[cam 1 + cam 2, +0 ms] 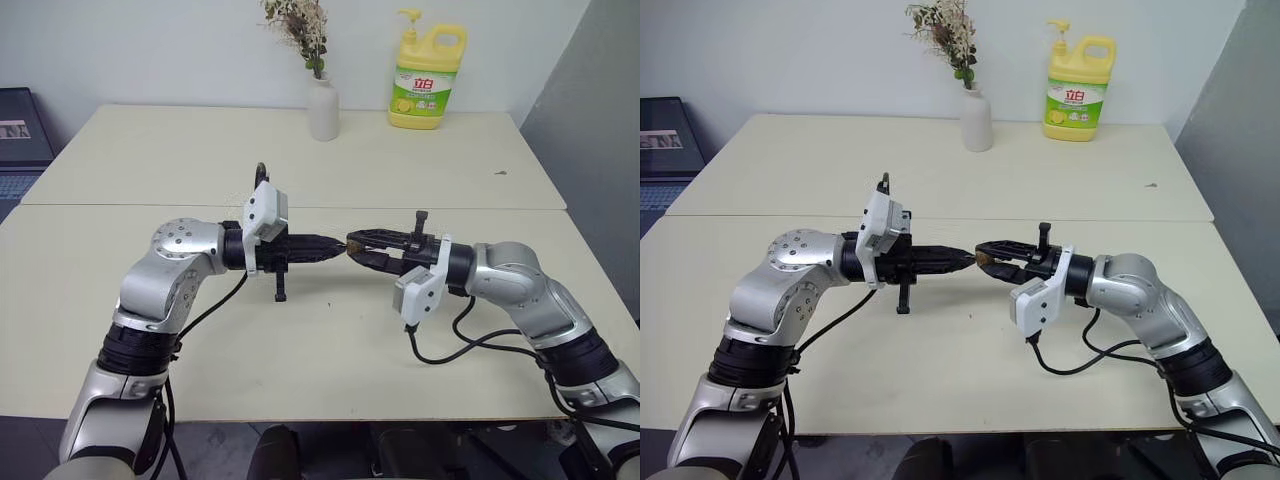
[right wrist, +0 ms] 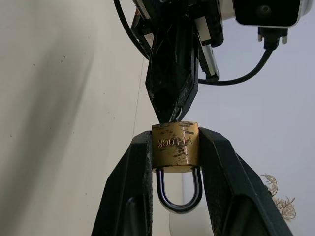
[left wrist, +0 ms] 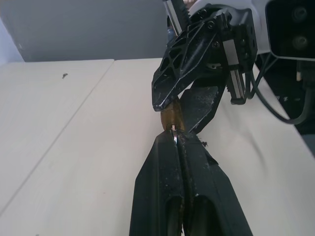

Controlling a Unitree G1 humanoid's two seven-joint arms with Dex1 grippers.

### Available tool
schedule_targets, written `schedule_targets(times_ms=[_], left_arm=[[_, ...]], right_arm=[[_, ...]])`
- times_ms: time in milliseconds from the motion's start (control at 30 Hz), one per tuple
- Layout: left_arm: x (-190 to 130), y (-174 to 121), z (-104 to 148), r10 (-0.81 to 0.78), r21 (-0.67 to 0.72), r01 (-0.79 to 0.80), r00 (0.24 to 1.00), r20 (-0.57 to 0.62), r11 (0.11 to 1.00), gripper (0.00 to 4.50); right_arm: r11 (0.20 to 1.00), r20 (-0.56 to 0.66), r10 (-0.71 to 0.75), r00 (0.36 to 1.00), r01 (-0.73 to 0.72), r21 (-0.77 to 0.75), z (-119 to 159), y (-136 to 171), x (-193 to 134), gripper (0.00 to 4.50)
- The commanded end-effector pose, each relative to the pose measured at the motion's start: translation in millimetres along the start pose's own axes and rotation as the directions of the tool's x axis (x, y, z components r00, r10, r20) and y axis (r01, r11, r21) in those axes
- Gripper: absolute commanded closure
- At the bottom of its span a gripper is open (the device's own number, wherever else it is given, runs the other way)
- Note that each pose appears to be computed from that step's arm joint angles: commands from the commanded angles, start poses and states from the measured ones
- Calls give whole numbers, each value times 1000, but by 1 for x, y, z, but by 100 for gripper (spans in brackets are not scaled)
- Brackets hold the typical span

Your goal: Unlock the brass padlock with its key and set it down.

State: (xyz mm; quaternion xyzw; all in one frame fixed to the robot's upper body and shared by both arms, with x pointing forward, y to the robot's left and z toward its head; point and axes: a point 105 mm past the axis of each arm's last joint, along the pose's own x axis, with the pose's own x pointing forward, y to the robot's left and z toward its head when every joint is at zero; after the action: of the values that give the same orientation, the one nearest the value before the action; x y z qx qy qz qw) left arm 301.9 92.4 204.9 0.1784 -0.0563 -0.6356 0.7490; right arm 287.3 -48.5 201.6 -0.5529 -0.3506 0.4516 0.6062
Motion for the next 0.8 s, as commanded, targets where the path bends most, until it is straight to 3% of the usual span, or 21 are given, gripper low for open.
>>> schedule_targets(times_ms=[33,500,600,733,800], left_arm=[[-2,-2,5,10,143,-8,1000,-10,990,450],[-5,-3,-2,39,305,-34,999,-10,952,450],[-6,-3,-4,41,291,-36,999,-11,956,450],[-9,-1,-6,45,121,-47,999,18,992,450],[-12,4,-8,79,43,-80,997,25,996,410]], right_arm=[[999,46,-47,998,48,-15,12,-12,-2,356],[999,49,-49,998,50,-9,12,-11,-2,356],[999,49,-47,998,48,-5,12,-10,-2,356],[999,46,-49,998,49,-5,11,-10,-1,356],[999,46,-49,998,50,-5,11,-11,-1,356]])
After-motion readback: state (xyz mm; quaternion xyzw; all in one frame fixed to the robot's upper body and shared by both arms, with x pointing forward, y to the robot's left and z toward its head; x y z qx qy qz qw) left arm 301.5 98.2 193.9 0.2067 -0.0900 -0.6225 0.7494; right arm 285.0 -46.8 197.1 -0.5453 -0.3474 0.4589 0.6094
